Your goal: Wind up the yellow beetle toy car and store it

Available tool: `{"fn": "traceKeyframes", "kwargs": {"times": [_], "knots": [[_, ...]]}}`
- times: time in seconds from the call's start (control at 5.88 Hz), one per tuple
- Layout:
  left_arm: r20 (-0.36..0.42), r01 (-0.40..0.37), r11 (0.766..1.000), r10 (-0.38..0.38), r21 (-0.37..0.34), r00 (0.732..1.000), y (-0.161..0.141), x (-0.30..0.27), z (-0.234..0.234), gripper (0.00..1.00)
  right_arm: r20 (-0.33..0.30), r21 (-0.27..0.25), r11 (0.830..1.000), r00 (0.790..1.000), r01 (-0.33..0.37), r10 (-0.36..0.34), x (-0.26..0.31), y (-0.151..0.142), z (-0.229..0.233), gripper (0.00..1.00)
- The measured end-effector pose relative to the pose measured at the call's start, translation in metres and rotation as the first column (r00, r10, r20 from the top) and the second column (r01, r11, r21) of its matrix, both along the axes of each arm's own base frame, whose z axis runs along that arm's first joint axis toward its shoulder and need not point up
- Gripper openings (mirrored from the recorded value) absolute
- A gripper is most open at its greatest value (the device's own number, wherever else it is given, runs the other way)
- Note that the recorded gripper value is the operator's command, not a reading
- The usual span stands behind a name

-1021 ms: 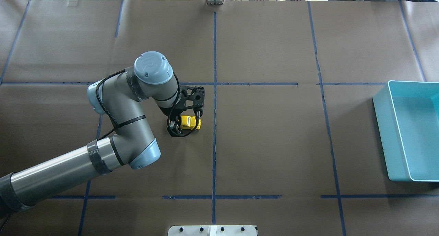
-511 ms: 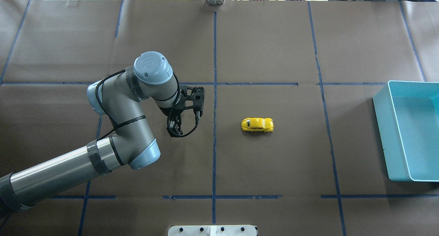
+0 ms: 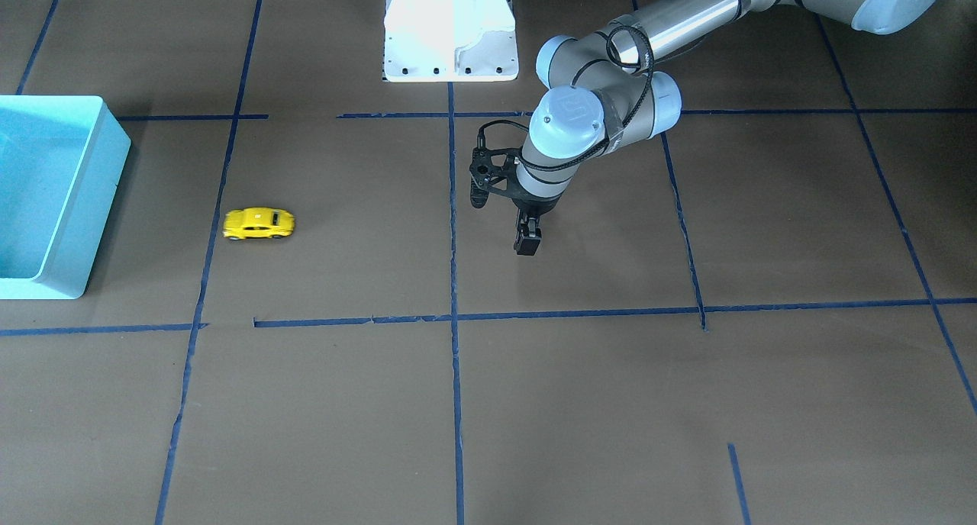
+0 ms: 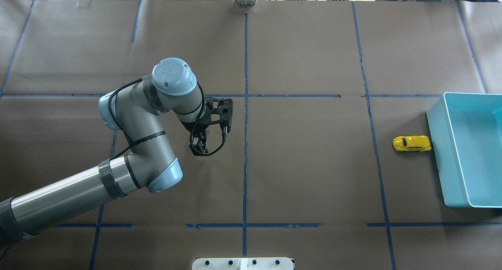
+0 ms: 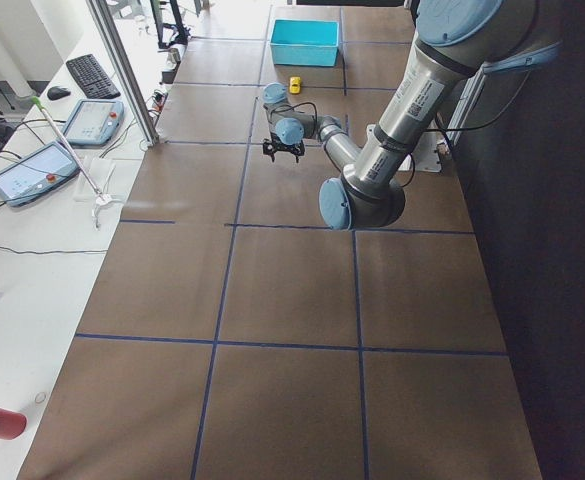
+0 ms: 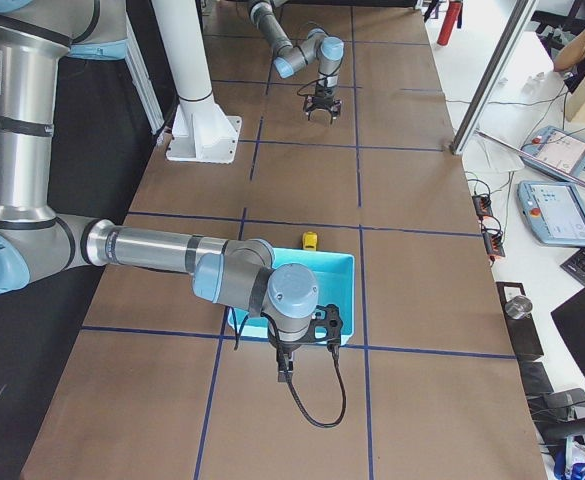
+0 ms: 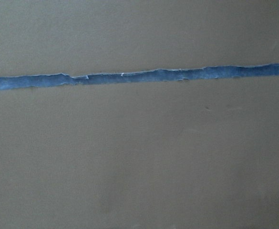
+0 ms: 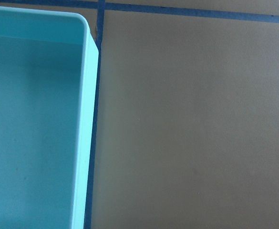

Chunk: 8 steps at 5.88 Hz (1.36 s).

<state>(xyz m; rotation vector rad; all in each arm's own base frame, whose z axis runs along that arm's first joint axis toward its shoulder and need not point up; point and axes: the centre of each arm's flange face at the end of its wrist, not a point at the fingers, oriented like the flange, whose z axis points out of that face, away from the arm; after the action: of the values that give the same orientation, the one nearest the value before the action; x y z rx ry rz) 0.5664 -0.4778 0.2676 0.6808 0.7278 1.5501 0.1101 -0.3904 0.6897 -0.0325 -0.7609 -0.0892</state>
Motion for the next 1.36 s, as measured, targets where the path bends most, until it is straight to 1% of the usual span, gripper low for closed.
{"fn": "traceKeyframes", "kwargs": {"times": [0.17, 0.34, 0.51, 0.85, 1.19, 1.36], "knots": [[0.007, 0.009, 1.000, -0.009, -0.007, 1.000, -0.005, -0.006, 0.005, 1.00, 0.000, 0.000, 1.000, 1.000, -0.001, 0.001, 0.000, 0.000, -0.001, 1.00], [0.019, 0.035, 0.999, -0.035, -0.019, 0.999, -0.019, -0.022, 0.012, 1.00, 0.001, 0.002, 1.000, 1.000, -0.002, 0.002, 0.000, -0.001, -0.002, 1.00], [0.039, 0.085, 0.996, -0.083, -0.039, 0.996, -0.043, -0.052, 0.014, 1.00, 0.000, 0.003, 1.000, 1.000, -0.003, 0.003, 0.000, -0.001, -0.003, 1.00], [0.094, 0.181, 0.980, -0.173, -0.082, 0.980, -0.079, -0.109, 0.013, 1.00, 0.003, 0.007, 1.000, 1.000, -0.005, 0.005, 0.000, -0.001, -0.005, 1.00], [0.155, 0.260, 0.957, -0.240, -0.125, 0.958, -0.104, -0.158, 0.038, 1.00, 0.031, 0.015, 1.000, 0.999, -0.011, 0.010, -0.002, -0.003, -0.009, 1.00], [0.191, 0.288, 0.945, -0.257, -0.157, 0.947, -0.106, -0.182, 0.057, 1.00, 0.035, 0.047, 0.999, 0.999, -0.010, 0.008, -0.002, -0.006, -0.013, 1.00]]}}
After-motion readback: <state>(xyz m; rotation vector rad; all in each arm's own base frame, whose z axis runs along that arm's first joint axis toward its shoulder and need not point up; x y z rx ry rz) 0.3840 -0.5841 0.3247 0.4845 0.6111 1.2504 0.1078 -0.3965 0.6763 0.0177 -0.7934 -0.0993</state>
